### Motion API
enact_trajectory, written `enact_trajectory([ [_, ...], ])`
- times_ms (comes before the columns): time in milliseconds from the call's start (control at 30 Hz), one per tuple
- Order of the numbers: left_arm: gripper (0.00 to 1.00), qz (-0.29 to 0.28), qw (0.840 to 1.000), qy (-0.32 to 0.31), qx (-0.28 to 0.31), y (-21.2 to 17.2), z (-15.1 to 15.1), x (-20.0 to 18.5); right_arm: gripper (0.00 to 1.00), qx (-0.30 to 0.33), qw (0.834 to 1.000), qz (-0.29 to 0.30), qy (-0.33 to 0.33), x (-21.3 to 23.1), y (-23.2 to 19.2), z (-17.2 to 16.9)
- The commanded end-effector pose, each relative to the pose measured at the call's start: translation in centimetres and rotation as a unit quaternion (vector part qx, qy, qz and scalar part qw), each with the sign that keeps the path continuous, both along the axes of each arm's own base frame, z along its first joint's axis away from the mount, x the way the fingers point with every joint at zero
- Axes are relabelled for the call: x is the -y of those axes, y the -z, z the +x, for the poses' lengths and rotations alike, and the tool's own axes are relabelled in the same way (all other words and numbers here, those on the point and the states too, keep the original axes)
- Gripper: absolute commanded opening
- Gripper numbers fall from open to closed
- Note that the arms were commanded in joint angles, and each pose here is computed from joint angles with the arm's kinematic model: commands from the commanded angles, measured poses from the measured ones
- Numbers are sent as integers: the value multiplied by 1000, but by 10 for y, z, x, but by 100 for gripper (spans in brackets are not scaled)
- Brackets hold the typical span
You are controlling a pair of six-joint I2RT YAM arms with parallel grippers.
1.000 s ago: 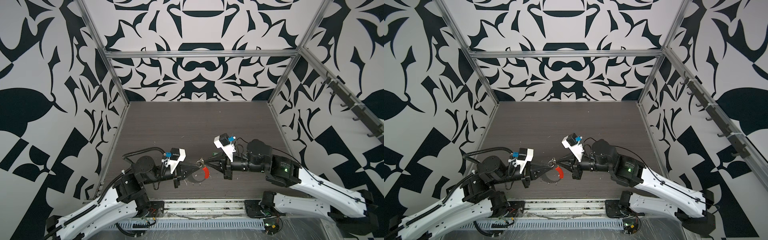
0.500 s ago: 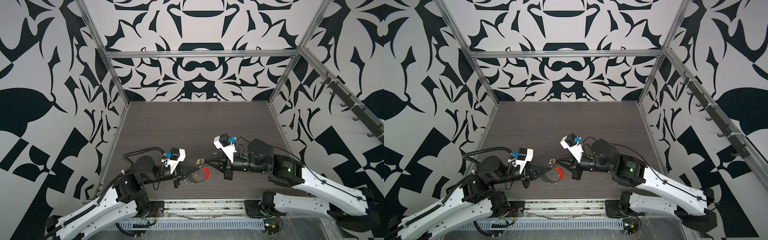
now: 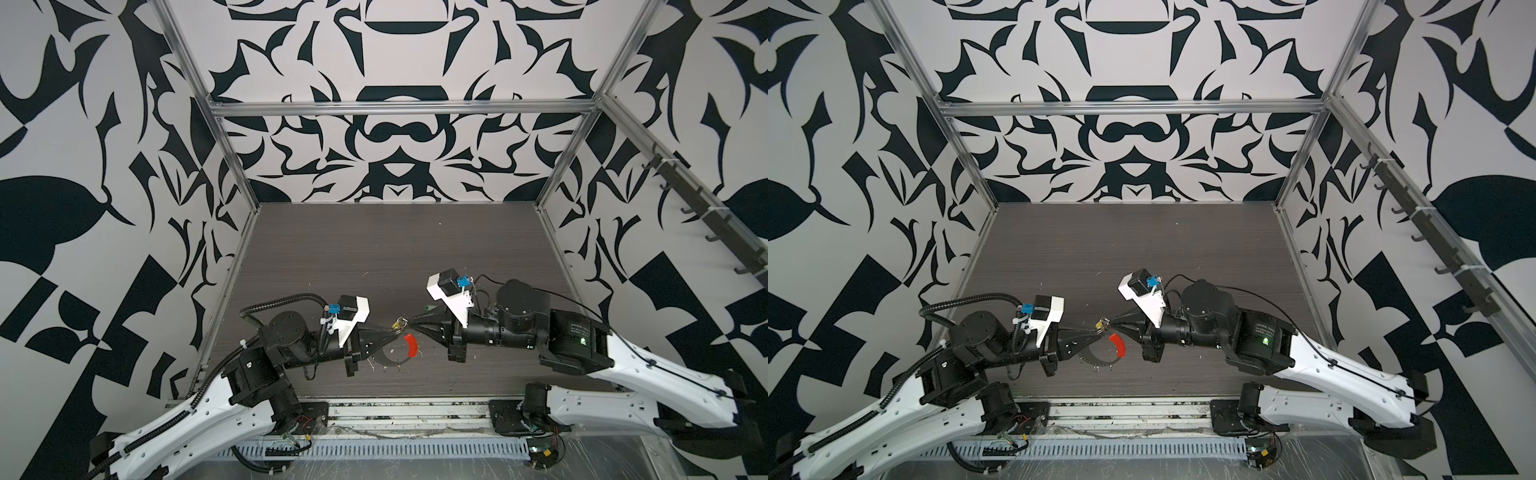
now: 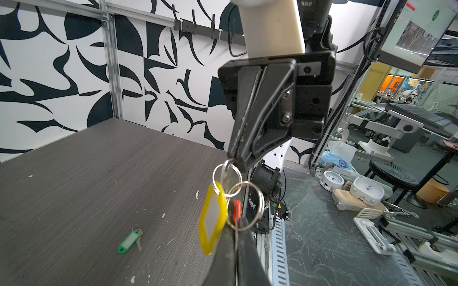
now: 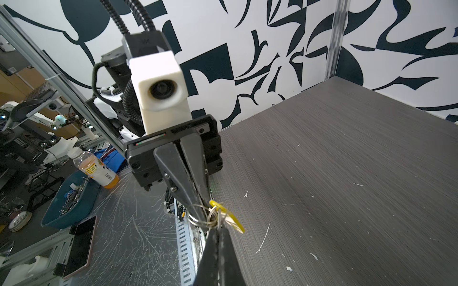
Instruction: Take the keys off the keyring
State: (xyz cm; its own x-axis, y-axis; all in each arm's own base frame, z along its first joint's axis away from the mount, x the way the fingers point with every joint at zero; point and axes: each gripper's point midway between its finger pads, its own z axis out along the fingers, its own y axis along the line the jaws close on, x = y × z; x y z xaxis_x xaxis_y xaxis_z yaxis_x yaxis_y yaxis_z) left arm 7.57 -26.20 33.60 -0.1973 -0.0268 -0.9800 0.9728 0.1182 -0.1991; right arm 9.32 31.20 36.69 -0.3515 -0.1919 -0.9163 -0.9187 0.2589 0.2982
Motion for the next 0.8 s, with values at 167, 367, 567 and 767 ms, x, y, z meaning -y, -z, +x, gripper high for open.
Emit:
enact_trajectory([
  [167, 0, -19, 1000, 5, 13, -18, -4, -4, 0, 25, 999, 30, 1, 0, -28, -2],
  [367, 0, -19, 1000, 11, 13, -18, -6, -4, 0, 26, 999, 28, 3, -1, -27, -2],
  [567, 0, -22, 1000, 17, 11, -21, -9, -4, 1, 23, 999, 23, 0, -2, -26, -3],
  [767, 0, -20, 999, 35, -8, -20, -13, -1, 4, 22, 1000, 16, 6, -2, -23, -1],
])
